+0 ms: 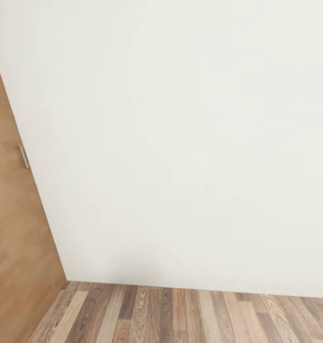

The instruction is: In the bedroom, move the book from the bed onto either nightstand, and place the two sandals side by side next to the bed.

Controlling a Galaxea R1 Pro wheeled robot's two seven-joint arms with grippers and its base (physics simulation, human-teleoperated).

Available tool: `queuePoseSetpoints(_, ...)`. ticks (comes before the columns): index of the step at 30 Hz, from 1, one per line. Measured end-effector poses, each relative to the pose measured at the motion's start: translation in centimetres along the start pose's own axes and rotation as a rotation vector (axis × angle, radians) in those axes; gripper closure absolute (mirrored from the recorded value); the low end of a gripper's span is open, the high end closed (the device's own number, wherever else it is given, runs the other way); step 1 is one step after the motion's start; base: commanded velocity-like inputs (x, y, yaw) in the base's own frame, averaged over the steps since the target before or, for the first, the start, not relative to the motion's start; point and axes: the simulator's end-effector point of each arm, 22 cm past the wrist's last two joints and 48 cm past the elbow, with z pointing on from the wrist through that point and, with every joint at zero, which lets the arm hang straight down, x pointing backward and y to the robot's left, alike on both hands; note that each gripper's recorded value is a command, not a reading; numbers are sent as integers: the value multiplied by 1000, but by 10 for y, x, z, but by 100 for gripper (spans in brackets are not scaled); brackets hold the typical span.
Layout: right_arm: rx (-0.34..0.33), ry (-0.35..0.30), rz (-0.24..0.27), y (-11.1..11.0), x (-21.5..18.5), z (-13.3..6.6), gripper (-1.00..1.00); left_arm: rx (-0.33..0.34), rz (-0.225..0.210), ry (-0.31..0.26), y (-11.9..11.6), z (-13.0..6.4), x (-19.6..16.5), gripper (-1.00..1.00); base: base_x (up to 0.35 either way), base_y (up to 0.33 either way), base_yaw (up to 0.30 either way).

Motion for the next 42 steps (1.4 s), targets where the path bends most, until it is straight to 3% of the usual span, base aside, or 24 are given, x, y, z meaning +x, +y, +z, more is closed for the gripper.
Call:
queuePoseSetpoints(17,0,0,-1,0,0,0,-100,0,0,0,0,0,0,-100,324,0,0)
queuePoseSetpoints(42,3,20,-3,-1,8,1,-100,-1,0,21,0,1,8,-100,71,0,-10)
